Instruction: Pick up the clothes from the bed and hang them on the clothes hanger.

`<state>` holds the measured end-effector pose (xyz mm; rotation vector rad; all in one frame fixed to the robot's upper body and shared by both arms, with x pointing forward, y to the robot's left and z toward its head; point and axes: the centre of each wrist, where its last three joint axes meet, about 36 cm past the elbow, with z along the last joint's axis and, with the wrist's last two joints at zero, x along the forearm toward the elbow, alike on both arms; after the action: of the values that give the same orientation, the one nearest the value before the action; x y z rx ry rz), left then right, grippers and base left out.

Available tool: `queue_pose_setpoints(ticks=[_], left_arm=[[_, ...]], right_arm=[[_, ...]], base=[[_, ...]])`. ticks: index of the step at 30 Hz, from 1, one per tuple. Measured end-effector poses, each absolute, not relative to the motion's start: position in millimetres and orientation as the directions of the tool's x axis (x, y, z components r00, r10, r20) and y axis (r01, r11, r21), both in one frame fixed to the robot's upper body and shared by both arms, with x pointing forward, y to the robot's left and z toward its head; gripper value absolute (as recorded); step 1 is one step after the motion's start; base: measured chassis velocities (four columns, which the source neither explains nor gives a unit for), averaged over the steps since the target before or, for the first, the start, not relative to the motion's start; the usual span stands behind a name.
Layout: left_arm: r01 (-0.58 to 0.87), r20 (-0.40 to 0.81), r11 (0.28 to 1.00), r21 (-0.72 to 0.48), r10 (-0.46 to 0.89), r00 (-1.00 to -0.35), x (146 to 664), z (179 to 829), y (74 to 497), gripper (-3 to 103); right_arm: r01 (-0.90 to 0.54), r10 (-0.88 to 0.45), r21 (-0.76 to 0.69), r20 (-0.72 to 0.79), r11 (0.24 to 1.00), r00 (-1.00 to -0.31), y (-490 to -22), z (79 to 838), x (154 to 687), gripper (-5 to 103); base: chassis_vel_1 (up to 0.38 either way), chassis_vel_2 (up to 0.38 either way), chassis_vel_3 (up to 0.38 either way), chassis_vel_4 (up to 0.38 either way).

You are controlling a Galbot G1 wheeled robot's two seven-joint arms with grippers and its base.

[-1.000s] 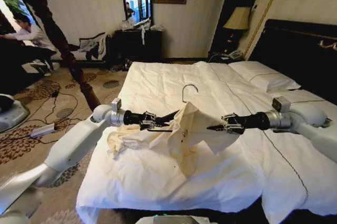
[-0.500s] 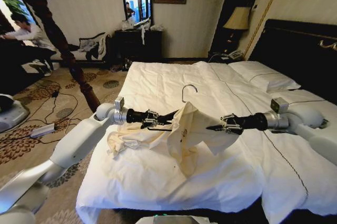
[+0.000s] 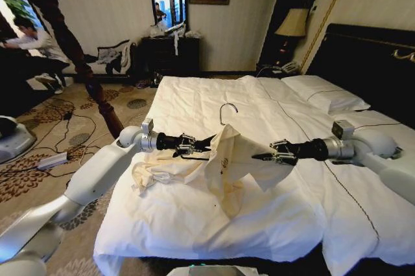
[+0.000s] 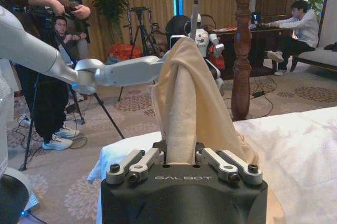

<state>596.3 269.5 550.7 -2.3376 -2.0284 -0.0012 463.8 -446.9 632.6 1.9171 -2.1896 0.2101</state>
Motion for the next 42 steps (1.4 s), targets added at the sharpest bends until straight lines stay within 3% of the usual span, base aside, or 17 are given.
queue_pose_setpoints(ticks=[20,22,24,26,27,30,32,33,36,38,42], left_arm=[[0.991,0.025,-0.131,-0.019,0.991,0.132,598,556,275,15],[0.993,0.030,-0.118,-0.020,0.992,0.118,598,556,280,26],[0.993,0.030,-0.116,-0.021,0.993,0.116,598,556,280,26],[0.993,0.029,-0.112,-0.020,0.993,0.113,598,556,281,36],[0.993,0.029,-0.112,-0.020,0.993,0.113,598,556,281,36],[0.994,0.027,-0.108,-0.017,0.994,0.109,598,557,283,53],[0.994,0.024,-0.107,-0.016,0.994,0.108,598,558,283,53],[0.994,0.020,-0.106,-0.014,0.994,0.107,598,559,284,58],[0.996,-0.045,-0.090,0.008,0.995,0.090,594,573,288,74],[0.996,-0.073,-0.084,0.013,0.994,0.085,591,578,291,74],[0.999,-0.234,-0.038,0.004,0.972,0.038,579,602,314,95]], right_arm=[[-0.990,-0.964,0.052,0.241,0.128,-0.112,-446,632,463,19],[-0.992,-0.969,0.065,0.230,0.113,-0.095,-446,632,463,19],[-0.991,-0.969,0.067,0.228,0.112,-0.094,-446,632,464,19],[-0.991,-0.970,0.069,0.226,0.114,-0.096,-447,632,464,19],[-0.991,-0.970,0.069,0.226,0.114,-0.096,-447,632,464,19],[-0.991,-0.969,0.069,0.225,0.118,-0.100,-448,632,464,19],[-0.990,-0.969,0.070,0.225,0.120,-0.101,-448,632,464,19],[-0.990,-0.969,0.070,0.224,0.121,-0.102,-448,632,464,19],[-0.989,-0.967,0.069,0.226,0.135,-0.116,-448,628,464,19],[-0.988,-0.967,0.069,0.225,0.137,-0.118,-448,626,464,19],[-0.988,-0.966,0.065,0.229,0.141,-0.122,-448,622,466,19]], base=[[0.000,0.000,0.000,0.000],[0.000,0.000,0.000,0.000],[0.000,0.000,0.000,0.000],[0.000,0.000,0.000,0.000],[0.000,0.000,0.000,0.000],[0.000,0.000,0.000,0.000],[0.000,0.000,0.000,0.000],[0.000,0.000,0.000,0.000],[0.000,0.000,0.000,0.000],[0.000,0.000,0.000,0.000],[0.000,0.000,0.000,0.000]])
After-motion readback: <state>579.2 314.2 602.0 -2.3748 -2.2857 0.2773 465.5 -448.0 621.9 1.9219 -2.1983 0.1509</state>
